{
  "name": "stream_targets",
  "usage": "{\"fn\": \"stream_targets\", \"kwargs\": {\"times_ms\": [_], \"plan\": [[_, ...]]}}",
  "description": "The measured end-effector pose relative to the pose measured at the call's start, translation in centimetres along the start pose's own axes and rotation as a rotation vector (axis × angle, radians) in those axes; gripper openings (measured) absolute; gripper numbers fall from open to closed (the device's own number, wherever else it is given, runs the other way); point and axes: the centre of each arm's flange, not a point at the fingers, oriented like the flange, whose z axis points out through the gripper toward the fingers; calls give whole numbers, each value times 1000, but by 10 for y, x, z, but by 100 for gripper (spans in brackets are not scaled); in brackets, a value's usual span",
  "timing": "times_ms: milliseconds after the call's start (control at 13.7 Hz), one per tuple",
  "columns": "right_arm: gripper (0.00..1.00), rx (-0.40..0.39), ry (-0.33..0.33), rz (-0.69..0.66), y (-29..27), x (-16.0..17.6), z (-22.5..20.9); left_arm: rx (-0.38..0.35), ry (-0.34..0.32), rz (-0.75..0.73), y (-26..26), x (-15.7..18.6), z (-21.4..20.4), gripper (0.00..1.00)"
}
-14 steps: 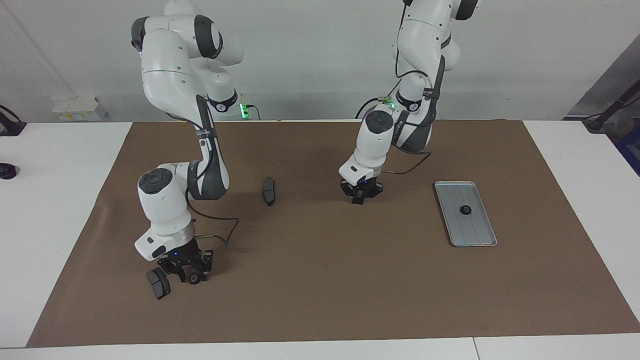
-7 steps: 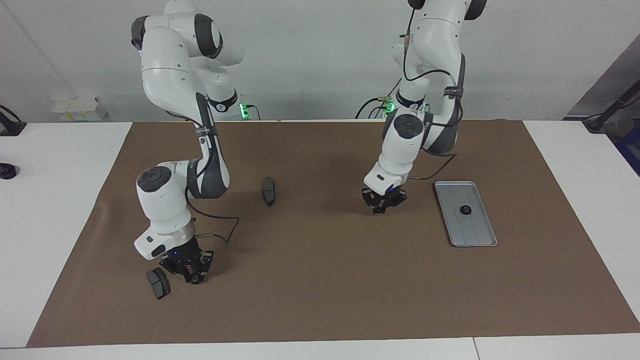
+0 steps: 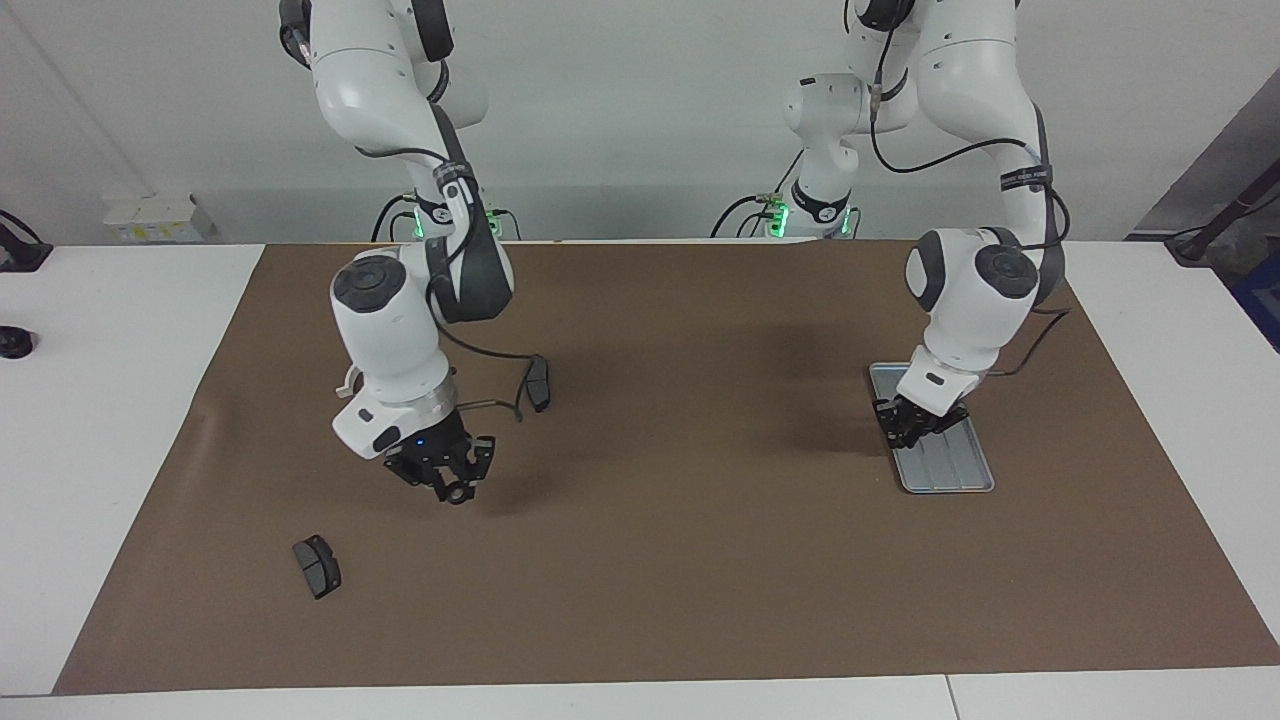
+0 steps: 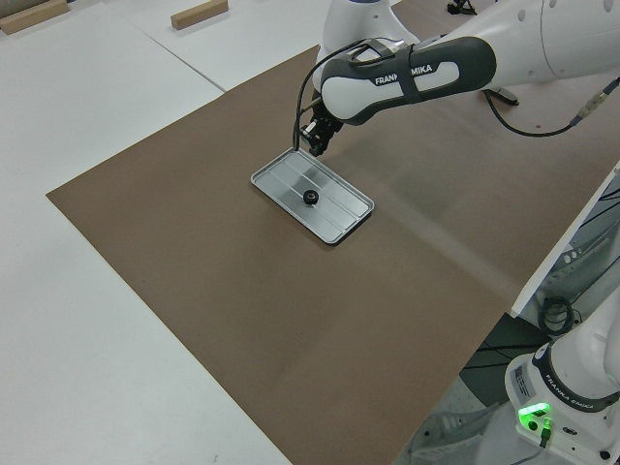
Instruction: Pick bearing gear from pile to tray
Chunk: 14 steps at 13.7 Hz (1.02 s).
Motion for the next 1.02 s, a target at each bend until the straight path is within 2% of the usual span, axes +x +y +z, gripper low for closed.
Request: {"fn": "stream_targets", "kwargs": {"times_ms": [292, 438, 657, 875, 1021], "plan": [[34, 8, -11, 102, -114, -43, -4, 2, -34, 15, -25, -13, 14, 25], [34, 3, -4, 123, -165, -69, -6, 2, -43, 14, -28, -16, 18, 29], [34, 6, -14, 156, -238, -116, 0, 2, -30, 16, -27, -14, 13, 59], [34, -24, -31, 150, -296, -163, 31, -1, 2, 20, -21, -5, 1, 61], [34, -14, -26, 134, -320, -182, 51, -14, 20, 16, -1, 1, -6, 61]]}}
